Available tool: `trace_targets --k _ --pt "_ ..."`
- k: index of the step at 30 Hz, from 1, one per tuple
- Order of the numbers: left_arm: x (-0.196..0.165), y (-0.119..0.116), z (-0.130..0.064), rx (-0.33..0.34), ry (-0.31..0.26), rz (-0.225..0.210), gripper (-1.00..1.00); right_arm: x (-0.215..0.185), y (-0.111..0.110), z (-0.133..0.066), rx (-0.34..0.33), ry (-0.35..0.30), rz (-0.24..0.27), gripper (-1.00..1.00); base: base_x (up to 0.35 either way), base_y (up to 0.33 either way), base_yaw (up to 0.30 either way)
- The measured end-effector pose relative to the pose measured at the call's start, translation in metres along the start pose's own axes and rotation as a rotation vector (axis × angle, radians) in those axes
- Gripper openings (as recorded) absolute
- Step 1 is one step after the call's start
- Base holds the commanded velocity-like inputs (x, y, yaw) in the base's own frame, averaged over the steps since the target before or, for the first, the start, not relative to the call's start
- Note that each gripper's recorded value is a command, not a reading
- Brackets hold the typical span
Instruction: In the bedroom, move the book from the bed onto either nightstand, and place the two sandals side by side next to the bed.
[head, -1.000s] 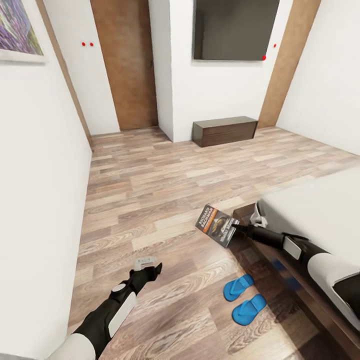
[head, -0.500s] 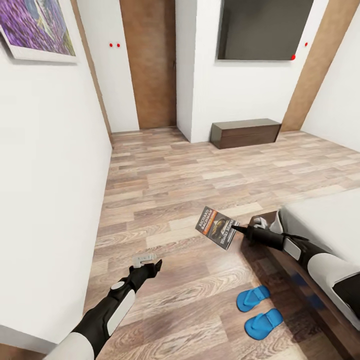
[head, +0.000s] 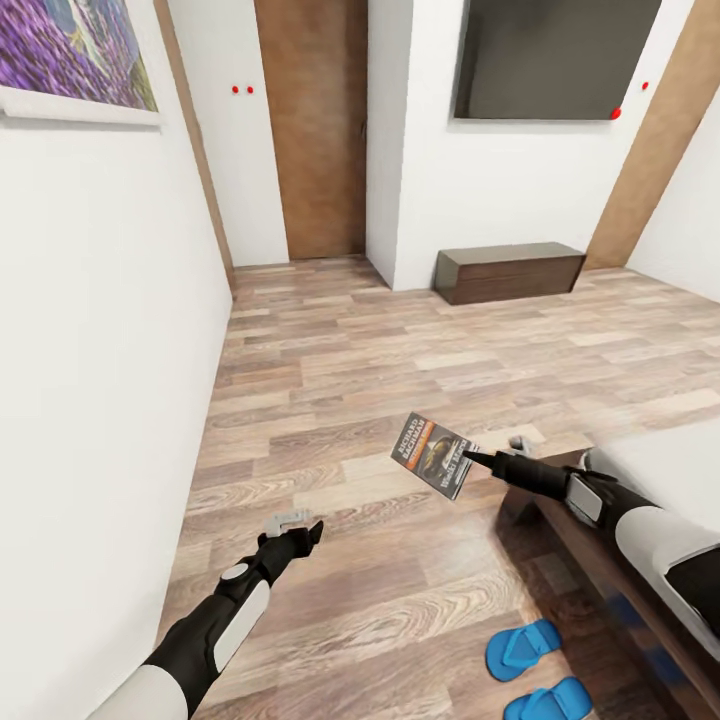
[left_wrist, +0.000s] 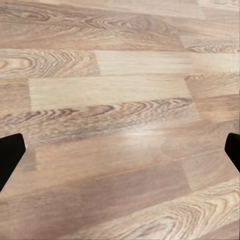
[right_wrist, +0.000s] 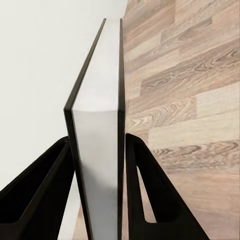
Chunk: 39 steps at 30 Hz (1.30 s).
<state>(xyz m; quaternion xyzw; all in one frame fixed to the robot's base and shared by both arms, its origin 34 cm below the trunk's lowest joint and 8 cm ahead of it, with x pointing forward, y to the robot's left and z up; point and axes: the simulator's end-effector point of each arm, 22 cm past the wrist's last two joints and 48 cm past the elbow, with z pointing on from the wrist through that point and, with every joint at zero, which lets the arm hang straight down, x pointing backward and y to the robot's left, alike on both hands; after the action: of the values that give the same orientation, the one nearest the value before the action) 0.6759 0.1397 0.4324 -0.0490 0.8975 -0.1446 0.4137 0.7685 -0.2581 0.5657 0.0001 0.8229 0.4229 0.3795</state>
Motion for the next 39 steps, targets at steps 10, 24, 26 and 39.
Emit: trace_targets --k 10,24,26,39 --pt "0.0007 -0.0002 0.0 0.0 0.002 0.001 1.0 0.0005 0.0005 0.0 -0.002 0.002 0.0 -1.0 0.193 -0.012 0.15" --pt "0.0015 -0.0013 0.0001 0.002 0.003 0.003 1.0 0.0006 0.0002 -0.0001 -0.002 0.001 0.001 -1.0 0.327 0.052 0.001" --pt "0.0015 -0.0012 0.0001 0.002 0.003 0.004 1.0 0.0005 0.0003 -0.0001 -0.002 0.001 0.0 -1.0 0.33 0.005 0.0" --pt "0.0021 -0.0016 0.0001 0.002 0.004 0.003 1.0 0.0002 0.0007 0.0001 -0.003 0.001 -0.001 -1.0 0.33 0.014 0.0"
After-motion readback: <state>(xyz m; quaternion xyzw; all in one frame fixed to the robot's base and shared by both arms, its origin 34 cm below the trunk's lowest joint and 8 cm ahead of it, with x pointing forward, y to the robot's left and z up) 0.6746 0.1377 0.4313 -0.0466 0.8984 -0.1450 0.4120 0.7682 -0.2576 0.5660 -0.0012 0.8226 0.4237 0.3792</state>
